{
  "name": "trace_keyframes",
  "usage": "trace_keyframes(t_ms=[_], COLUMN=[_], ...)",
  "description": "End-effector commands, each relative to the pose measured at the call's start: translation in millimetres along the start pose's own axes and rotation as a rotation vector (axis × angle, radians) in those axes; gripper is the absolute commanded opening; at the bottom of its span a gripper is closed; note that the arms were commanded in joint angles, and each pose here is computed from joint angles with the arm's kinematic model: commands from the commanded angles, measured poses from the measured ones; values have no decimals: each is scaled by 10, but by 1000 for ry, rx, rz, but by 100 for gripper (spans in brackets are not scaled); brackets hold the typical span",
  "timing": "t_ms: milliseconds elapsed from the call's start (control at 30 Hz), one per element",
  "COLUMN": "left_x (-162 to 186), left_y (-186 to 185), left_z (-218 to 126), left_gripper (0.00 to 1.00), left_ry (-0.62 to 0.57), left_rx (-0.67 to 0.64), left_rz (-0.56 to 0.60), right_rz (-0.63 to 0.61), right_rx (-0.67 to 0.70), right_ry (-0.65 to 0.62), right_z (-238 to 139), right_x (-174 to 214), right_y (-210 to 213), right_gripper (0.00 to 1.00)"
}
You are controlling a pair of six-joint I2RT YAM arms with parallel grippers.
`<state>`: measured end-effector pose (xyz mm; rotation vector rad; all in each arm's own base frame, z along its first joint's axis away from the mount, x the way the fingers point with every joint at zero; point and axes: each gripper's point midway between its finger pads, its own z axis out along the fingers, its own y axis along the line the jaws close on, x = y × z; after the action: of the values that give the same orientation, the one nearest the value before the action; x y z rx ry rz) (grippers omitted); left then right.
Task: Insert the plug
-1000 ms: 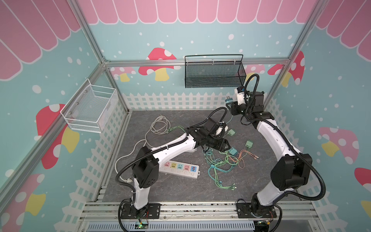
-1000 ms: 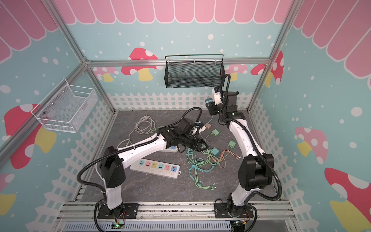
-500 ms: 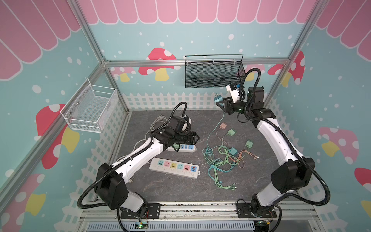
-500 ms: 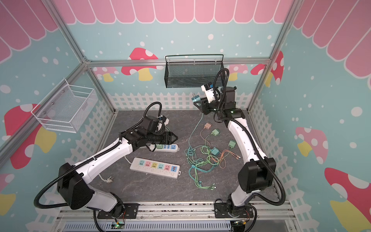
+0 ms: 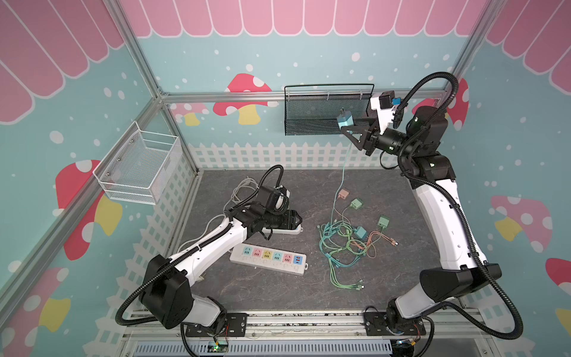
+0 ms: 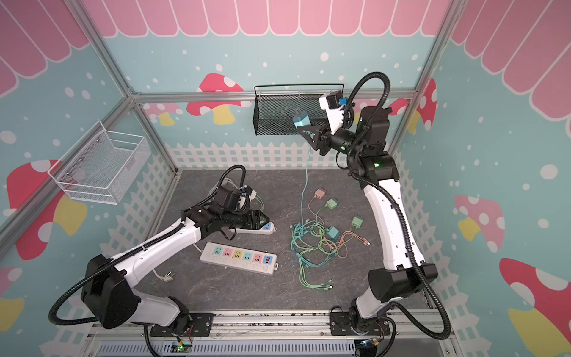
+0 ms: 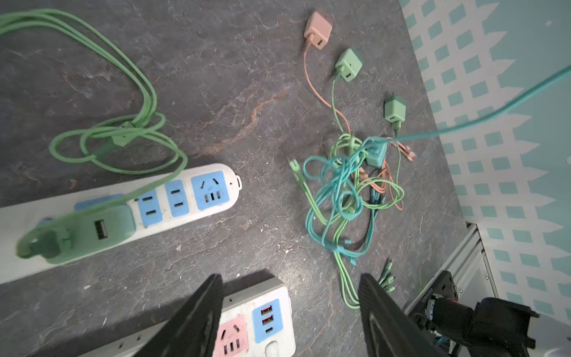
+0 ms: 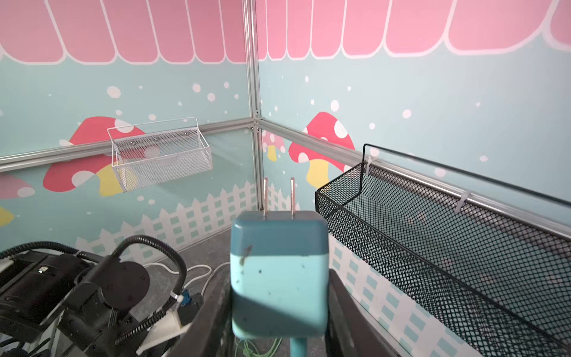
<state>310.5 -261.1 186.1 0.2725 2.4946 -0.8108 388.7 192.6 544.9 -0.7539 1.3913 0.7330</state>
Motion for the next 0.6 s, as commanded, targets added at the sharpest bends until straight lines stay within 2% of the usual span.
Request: trace_keyframes(t_ms=[0, 333, 467, 567], left_x=[27, 116, 80, 34], left_y=[-165, -681, -972, -1187], left_z=[60, 519, 735, 764], left_gripper=[69, 69, 68, 67], left_ry=[-1, 31, 30, 5], left_rx=[65, 194, 282, 359], left_rz=[49, 119, 151, 180], right_rz=[-52, -143, -141, -144], right_rx=[10, 52, 27, 40], right_ry=[-68, -188, -197, -192], right_z=[-126, -354, -376, -403], right_x=[-363, -974, -1024, -1005], right_y=[94, 228, 301, 301], right_gripper=[27, 27, 27, 27])
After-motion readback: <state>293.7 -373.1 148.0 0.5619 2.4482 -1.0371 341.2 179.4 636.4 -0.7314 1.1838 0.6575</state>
